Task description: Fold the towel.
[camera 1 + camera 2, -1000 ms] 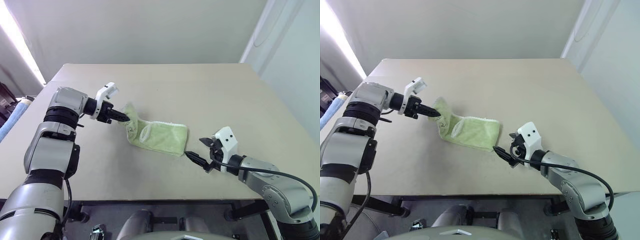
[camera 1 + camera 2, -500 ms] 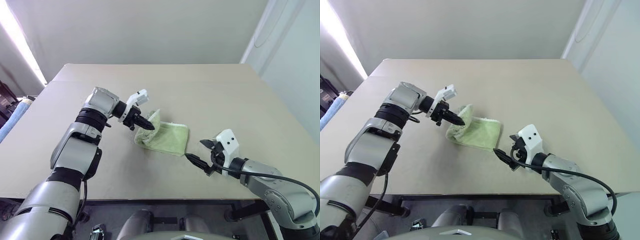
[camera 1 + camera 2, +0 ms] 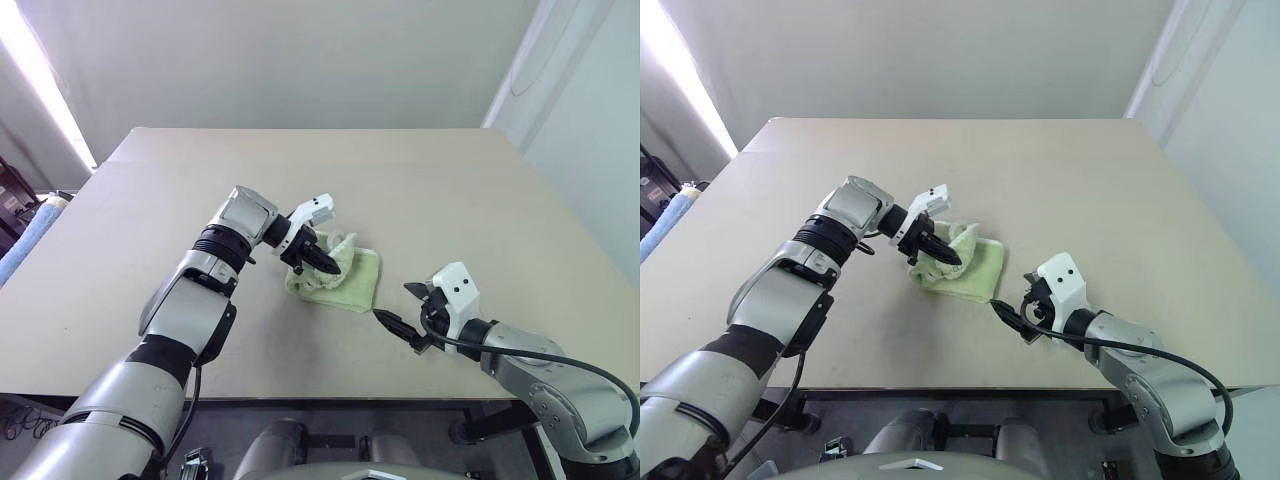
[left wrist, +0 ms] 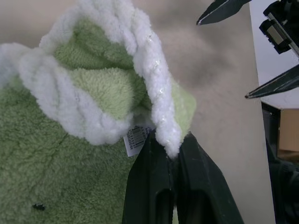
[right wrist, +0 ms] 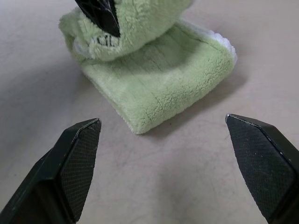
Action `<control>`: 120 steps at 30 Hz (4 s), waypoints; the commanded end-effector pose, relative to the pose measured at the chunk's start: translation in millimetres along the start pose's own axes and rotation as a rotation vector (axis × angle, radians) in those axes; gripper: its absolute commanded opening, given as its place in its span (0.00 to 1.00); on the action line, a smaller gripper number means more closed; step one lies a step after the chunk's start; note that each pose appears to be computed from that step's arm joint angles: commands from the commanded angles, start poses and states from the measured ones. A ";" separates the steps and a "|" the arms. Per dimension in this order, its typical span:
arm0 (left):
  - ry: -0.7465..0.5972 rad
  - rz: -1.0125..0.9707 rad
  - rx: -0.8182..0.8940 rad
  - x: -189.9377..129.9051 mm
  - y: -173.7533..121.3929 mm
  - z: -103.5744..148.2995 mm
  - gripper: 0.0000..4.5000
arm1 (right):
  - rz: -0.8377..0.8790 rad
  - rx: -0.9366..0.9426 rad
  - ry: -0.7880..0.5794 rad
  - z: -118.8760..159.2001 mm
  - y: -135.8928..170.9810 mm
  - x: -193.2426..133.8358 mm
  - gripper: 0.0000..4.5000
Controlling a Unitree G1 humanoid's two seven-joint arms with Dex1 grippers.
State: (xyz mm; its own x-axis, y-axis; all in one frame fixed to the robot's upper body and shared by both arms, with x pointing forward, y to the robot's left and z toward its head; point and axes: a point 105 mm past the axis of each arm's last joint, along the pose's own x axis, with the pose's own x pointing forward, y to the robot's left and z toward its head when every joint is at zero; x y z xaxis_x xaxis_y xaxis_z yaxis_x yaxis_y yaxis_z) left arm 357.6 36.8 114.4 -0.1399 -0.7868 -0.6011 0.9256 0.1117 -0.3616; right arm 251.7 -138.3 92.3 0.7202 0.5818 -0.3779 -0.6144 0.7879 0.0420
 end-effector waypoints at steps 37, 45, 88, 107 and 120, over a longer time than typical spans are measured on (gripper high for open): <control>-0.353 0.316 0.165 -72.8 28.4 35.1 0.56 | -0.057 0.086 -0.250 60.4 -13.4 6.1 1.00; -0.266 0.421 0.399 -51.8 39.3 3.3 0.56 | -0.014 0.067 -0.279 84.2 -5.9 52.2 1.00; -0.318 0.434 0.224 -91.3 45.8 -11.9 0.56 | 0.211 -0.112 -0.153 57.8 40.6 54.0 1.00; -0.238 0.459 0.323 -69.3 46.3 -22.1 0.56 | 0.172 -0.605 0.083 30.3 27.0 93.0 1.00; -0.213 0.474 0.345 -62.5 49.1 -20.7 0.56 | 0.068 -0.737 0.111 23.9 17.0 110.0 1.00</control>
State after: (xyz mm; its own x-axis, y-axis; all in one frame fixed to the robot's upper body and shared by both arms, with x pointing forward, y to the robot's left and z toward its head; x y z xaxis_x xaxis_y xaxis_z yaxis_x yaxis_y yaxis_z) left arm 399.9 108.6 106.0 0.3384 -0.8024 -0.4916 0.9395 0.3175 0.1286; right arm 314.5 -51.5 61.9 0.5951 0.6028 -0.5315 -0.7981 0.3657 -0.4788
